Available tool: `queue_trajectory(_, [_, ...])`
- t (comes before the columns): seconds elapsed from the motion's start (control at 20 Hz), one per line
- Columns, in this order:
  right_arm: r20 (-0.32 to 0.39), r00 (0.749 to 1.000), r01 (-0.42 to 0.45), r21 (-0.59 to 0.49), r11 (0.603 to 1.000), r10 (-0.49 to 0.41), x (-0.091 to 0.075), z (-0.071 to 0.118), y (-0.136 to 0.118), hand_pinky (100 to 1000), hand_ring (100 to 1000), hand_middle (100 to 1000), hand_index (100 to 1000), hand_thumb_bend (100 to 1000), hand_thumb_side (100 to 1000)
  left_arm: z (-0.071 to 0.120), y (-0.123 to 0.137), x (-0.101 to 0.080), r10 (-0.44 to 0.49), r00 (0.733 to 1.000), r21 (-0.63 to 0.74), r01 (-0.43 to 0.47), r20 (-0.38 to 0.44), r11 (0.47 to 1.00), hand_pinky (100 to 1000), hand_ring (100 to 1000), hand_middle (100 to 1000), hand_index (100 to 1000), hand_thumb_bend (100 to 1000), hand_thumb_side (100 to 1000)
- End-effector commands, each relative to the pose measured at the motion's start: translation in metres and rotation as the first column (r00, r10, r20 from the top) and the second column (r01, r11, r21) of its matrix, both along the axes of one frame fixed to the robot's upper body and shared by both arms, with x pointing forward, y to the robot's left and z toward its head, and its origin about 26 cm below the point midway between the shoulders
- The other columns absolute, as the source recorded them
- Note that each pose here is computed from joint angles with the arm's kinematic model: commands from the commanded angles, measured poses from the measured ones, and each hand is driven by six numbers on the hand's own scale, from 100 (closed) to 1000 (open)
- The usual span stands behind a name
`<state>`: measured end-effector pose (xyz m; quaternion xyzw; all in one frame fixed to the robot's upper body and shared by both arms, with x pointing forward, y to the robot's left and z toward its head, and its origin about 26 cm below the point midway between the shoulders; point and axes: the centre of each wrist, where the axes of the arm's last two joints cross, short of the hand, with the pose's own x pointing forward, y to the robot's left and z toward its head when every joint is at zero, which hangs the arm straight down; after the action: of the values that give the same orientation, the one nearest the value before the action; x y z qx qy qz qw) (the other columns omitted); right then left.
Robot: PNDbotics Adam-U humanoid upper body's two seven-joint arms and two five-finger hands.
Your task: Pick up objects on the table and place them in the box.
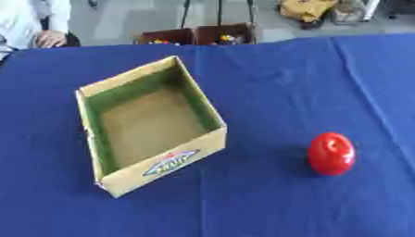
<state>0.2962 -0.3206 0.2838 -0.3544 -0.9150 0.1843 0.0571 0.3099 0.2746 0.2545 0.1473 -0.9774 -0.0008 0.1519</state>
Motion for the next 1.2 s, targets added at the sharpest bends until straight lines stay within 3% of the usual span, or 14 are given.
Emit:
queue_trajectory(0.05, [0.034,0.999,0.008,-0.032,0.999,-0.007,-0.005,0.012,-0.001,790,746,751,854,212,562,0.009,0.001,-0.003,0.002,0.999,0.01,-0.002,0.033,1.0,649,849,831,897,100,970])
queue_trajectory(0.3, [0.038,0.998,0.052,-0.057,0.997,-0.05,-0.006,0.021,-0.001,782,750,754,851,234,581,0.009,0.002,-0.003,0.004,1.0,0.012,-0.004,0.031,1.0,649,849,831,897,100,969])
queue_trajectory(0.5, [-0.01,0.984,0.174,-0.125,0.977,-0.176,-0.007,0.036,0.003,782,750,764,855,333,760,0.009,0.002,-0.003,0.003,1.0,0.016,-0.004,0.028,1.0,649,849,831,898,100,968])
queue_trajectory(0.65, [-0.098,0.948,0.269,-0.261,0.927,-0.303,-0.008,0.048,0.011,788,769,785,858,395,864,0.009,0.001,-0.003,0.0,1.0,0.02,0.0,0.026,1.0,648,849,831,898,100,968])
queue_trajectory(0.85, [-0.173,0.89,0.313,-0.444,0.84,-0.423,-0.009,0.059,0.021,801,810,822,877,462,970,0.009,0.001,-0.003,-0.005,1.0,0.026,0.004,0.021,1.0,648,849,831,899,100,967])
queue_trajectory(1.2, [-0.281,0.766,0.236,-0.714,0.66,-0.578,-0.009,0.062,0.032,803,832,859,916,511,953,0.008,0.0,-0.003,-0.011,1.0,0.031,0.011,0.016,0.999,647,849,831,899,100,967])
